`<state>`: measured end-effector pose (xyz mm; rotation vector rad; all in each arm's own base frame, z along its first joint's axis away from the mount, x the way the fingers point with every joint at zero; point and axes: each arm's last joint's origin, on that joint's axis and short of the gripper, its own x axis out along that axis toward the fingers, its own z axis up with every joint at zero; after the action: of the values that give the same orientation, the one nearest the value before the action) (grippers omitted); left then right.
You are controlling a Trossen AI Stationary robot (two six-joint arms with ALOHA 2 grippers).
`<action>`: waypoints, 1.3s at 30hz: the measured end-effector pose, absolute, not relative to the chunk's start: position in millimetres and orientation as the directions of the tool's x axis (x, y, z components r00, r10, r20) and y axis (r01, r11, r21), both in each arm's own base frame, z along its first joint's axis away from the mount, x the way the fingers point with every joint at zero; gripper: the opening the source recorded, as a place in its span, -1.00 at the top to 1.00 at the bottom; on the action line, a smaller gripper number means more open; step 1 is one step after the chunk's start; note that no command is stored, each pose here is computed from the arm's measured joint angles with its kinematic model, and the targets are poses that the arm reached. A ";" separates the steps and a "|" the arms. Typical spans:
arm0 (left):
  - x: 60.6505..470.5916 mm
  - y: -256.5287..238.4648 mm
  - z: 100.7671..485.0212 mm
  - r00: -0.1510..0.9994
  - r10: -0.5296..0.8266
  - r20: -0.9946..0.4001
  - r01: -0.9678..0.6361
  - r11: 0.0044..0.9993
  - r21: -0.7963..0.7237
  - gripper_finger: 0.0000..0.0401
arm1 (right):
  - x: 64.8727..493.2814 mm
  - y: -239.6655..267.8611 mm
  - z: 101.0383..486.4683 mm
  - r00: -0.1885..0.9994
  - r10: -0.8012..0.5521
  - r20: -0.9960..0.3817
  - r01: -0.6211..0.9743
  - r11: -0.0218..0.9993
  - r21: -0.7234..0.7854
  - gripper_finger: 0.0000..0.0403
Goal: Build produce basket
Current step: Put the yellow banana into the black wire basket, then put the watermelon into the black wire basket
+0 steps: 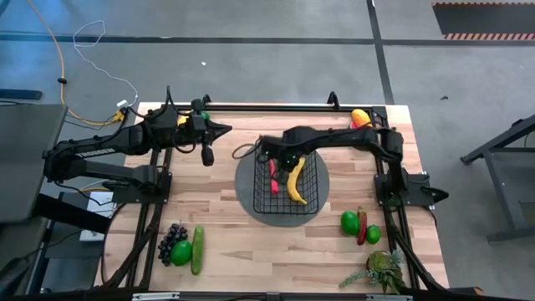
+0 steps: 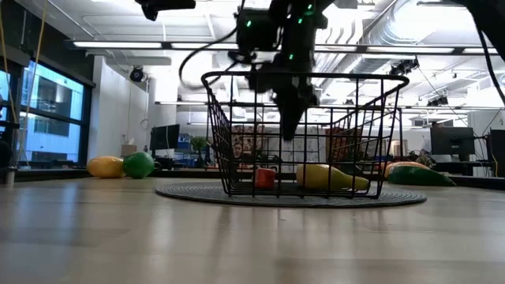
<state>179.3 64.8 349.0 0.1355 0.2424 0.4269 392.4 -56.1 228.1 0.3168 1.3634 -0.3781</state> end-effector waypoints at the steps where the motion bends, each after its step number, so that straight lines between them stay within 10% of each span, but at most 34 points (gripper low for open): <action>1: 179.3 64.7 349.0 0.882 0.424 -0.204 -0.392 0.902 0.180 1.00 | 388.6 -56.1 236.3 0.175 -0.084 -0.981 0.442 0.897 0.002 1.00; 13: 180.0 62.6 348.3 0.912 0.351 -0.212 -0.330 0.935 0.130 1.00 | 296.3 -30.9 281.4 0.430 -0.182 -0.884 0.574 0.811 0.112 1.00; 27: 181.7 61.1 354.2 0.941 0.305 -0.150 -0.326 0.933 -0.150 1.00 | 199.7 -18.7 314.7 0.922 -0.202 -0.329 0.293 0.921 0.256 1.00; 39: 182.3 61.1 359.2 0.948 0.301 -0.098 -0.313 0.938 -0.146 1.00 | 188.0 -23.1 316.6 0.980 -0.195 0.026 0.179 0.938 0.298 1.00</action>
<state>182.3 61.1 359.2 -0.1613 0.0750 0.3139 188.0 -23.1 316.6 0.2993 -0.0560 -0.1912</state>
